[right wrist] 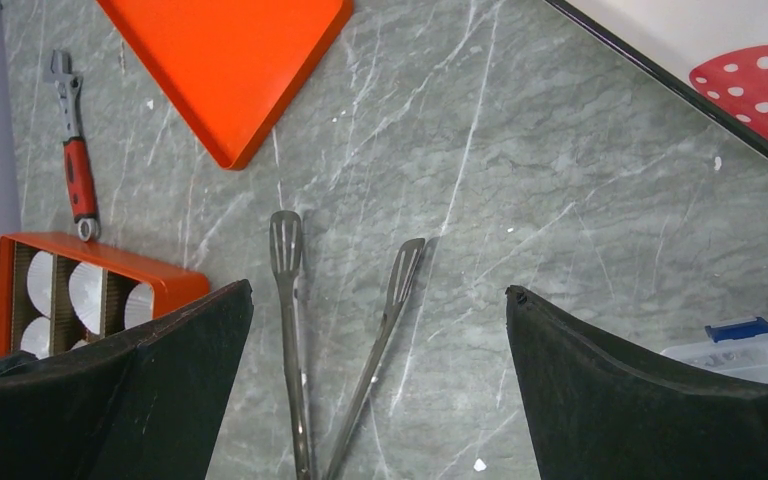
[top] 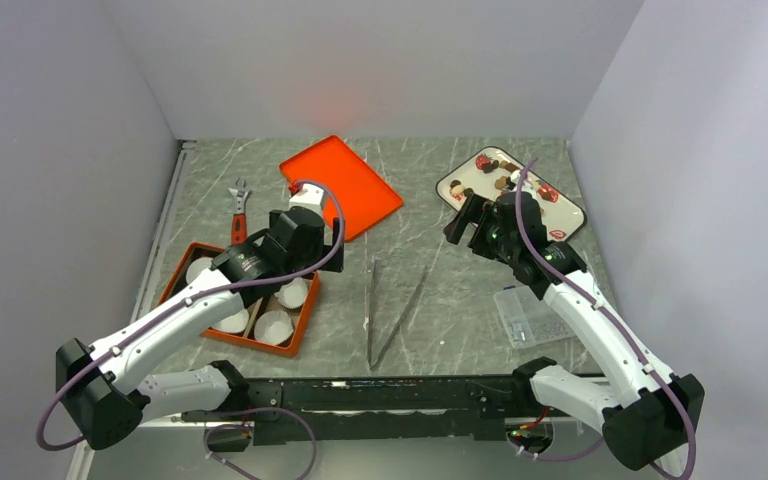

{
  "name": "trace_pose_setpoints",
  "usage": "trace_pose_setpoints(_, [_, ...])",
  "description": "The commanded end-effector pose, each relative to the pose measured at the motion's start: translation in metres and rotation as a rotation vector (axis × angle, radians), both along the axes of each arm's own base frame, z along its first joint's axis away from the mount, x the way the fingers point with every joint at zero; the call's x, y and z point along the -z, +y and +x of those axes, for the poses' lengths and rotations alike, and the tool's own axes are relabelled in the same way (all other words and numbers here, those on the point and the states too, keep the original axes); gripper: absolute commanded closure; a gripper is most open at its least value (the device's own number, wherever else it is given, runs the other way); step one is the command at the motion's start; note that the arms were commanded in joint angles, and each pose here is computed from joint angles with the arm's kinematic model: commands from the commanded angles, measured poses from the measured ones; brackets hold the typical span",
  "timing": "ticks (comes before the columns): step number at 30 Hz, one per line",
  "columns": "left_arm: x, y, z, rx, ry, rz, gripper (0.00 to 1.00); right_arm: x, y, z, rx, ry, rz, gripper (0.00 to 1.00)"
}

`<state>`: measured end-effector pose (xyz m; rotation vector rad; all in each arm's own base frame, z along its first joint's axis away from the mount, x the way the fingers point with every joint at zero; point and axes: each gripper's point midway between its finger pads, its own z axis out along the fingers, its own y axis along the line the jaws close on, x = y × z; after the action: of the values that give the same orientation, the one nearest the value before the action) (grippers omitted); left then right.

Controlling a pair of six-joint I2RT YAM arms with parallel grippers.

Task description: Pack the chocolate

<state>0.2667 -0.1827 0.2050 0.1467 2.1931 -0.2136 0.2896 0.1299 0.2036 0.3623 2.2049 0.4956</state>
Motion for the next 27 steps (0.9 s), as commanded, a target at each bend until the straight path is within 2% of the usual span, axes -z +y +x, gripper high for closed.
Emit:
trace_pose_setpoints(1, [-0.005,-0.016,-0.002,0.055,-0.01,-0.077,0.01,-0.02,0.0,0.005,-0.008,-0.051,0.001,0.0])
trace_pose_setpoints(7, [0.01,-0.03,-0.009,0.091,0.025,-0.099,0.01,-0.018,-0.001,0.004,-0.014,-0.048,-0.014,0.0])
trace_pose_setpoints(11, [0.013,-0.049,-0.016,0.149,-0.002,-0.173,0.01,-0.017,-0.002,0.002,-0.017,-0.052,-0.018,0.0])
trace_pose_setpoints(27, [0.084,-0.105,-0.053,0.198,0.13,-0.043,0.01,-0.007,-0.011,-0.011,-0.007,-0.04,-0.037,0.0])
